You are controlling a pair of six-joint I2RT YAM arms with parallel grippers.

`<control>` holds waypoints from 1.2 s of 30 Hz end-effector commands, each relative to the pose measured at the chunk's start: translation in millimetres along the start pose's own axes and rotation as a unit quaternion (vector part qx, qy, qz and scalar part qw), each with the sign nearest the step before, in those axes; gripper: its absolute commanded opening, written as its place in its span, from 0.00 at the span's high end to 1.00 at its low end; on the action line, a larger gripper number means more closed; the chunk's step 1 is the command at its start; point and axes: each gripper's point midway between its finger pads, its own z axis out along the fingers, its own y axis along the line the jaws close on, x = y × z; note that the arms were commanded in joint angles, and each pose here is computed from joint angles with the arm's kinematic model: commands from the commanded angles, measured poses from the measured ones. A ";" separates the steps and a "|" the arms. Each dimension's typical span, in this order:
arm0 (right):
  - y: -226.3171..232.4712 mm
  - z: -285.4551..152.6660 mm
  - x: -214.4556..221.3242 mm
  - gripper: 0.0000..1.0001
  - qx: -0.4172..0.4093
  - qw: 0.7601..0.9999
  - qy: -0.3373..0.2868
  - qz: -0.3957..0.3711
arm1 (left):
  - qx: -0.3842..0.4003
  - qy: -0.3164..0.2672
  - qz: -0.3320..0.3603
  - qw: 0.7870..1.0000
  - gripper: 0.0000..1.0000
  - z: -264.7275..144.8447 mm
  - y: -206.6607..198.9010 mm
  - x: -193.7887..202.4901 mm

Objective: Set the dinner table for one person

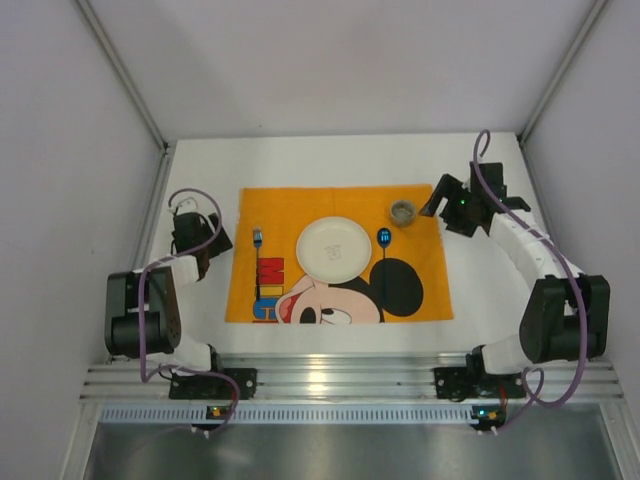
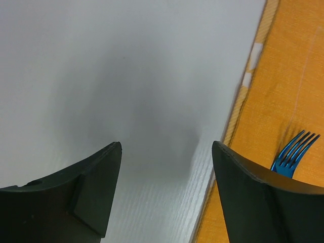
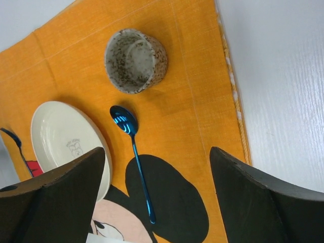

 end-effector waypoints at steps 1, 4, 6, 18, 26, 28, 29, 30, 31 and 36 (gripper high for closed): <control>2.2 12.2 -8.4 0.16 0.007 1.000 -0.019 0.000 | 0.077 -0.057 0.010 0.995 0.23 7.7 -29.6 -23.6; 10.8 10.5 -26.2 0.16 -0.019 0.997 -0.075 0.000 | 0.081 -0.087 0.022 0.993 0.23 5.6 -36.0 -29.0; 11.7 7.8 -30.6 0.05 -0.024 0.995 -0.094 -0.007 | 0.087 -0.114 0.056 0.988 0.23 3.1 -46.3 -35.5; -6.8 -16.1 -31.4 0.04 -0.009 0.982 -0.167 -0.082 | 0.088 -0.162 0.148 0.972 0.23 -18.2 -84.7 -23.5; -10.4 -20.4 -31.1 0.03 -0.006 0.979 -0.180 -0.093 | 0.114 -0.156 0.155 0.969 0.28 -18.7 -95.5 -17.9; -6.5 -22.2 -31.7 0.03 -0.017 0.979 -0.183 -0.091 | 0.116 -0.181 0.145 0.966 0.26 -30.5 -91.6 -20.0; -6.0 -21.7 -30.2 0.03 -0.019 0.979 -0.182 -0.090 | 0.115 -0.188 0.141 0.965 0.24 -33.6 -90.3 -21.6; -6.1 -22.3 -30.1 0.03 -0.019 0.979 -0.183 -0.092 | 0.116 -0.194 0.140 0.964 0.22 -35.4 -90.6 -23.0; -7.3 -23.4 -29.8 0.03 -0.016 0.978 -0.184 -0.094 | 0.113 -0.189 0.138 0.966 0.22 -29.8 -91.9 -25.9; -9.4 -30.4 -30.3 0.03 -0.013 0.976 -0.196 -0.097 | 0.103 -0.154 0.129 0.974 0.33 -14.0 -74.1 -28.6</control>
